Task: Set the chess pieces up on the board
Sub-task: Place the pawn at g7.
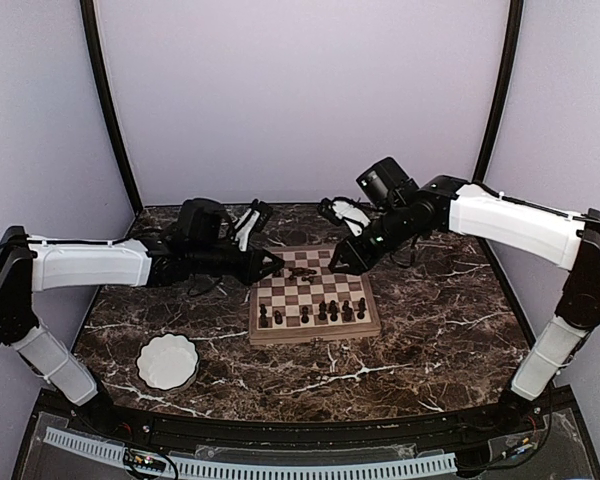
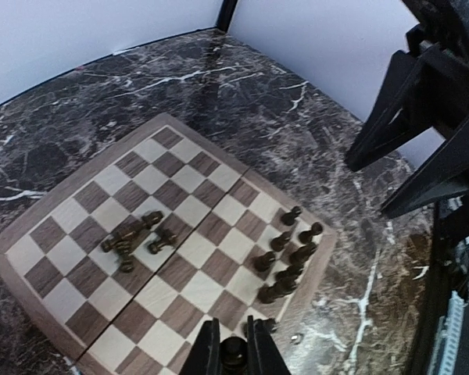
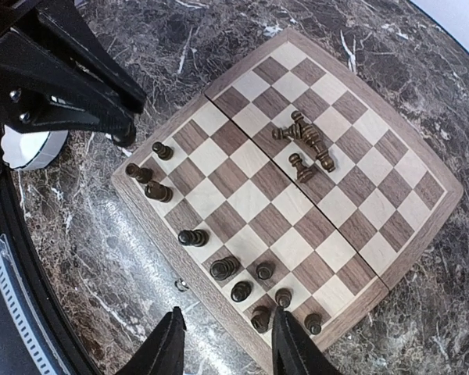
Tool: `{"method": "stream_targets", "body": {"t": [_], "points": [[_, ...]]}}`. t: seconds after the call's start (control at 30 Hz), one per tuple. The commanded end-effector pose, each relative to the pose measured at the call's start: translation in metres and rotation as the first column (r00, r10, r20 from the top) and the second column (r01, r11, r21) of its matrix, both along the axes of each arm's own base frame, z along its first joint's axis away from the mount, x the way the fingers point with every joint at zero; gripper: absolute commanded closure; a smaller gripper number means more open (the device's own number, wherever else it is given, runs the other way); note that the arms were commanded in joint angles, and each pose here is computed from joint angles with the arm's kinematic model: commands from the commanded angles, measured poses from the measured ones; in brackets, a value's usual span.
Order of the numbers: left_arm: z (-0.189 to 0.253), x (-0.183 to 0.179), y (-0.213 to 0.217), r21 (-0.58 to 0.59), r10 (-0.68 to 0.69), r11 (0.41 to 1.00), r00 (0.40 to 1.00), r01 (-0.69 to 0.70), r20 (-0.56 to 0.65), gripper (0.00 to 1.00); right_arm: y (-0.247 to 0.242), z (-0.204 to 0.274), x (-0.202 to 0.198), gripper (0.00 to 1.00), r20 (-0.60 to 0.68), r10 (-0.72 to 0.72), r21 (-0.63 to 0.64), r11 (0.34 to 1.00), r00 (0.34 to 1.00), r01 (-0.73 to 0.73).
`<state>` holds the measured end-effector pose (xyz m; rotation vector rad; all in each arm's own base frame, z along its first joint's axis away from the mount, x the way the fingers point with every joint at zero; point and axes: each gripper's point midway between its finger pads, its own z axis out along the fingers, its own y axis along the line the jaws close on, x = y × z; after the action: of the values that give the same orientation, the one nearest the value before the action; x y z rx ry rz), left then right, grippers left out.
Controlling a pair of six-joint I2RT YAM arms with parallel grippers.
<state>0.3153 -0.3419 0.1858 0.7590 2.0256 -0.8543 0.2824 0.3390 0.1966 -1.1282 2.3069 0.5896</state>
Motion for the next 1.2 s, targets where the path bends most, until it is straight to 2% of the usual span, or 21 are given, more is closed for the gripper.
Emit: {"method": "stream_targets", "body": {"t": [0.0,0.43,1.17], "points": [[-0.006,0.014,0.02,0.066,0.059,0.995,0.984,-0.071,0.166,0.92,-0.011,-0.006,0.0,0.6,0.0,-0.037,-0.025,0.999,0.999,0.037],[-0.051,-0.012,0.01,0.057,-0.024,0.998,0.992,0.017,0.121,0.92,-0.017,-0.015,-0.007,0.6,-0.062,-0.081,-0.051,0.996,0.995,0.078],[-0.096,-0.01,-0.007,0.111,-0.079,0.991,0.997,0.076,0.025,0.88,-0.022,-0.02,-0.015,0.6,-0.105,-0.092,-0.064,0.994,0.99,0.085]]}}
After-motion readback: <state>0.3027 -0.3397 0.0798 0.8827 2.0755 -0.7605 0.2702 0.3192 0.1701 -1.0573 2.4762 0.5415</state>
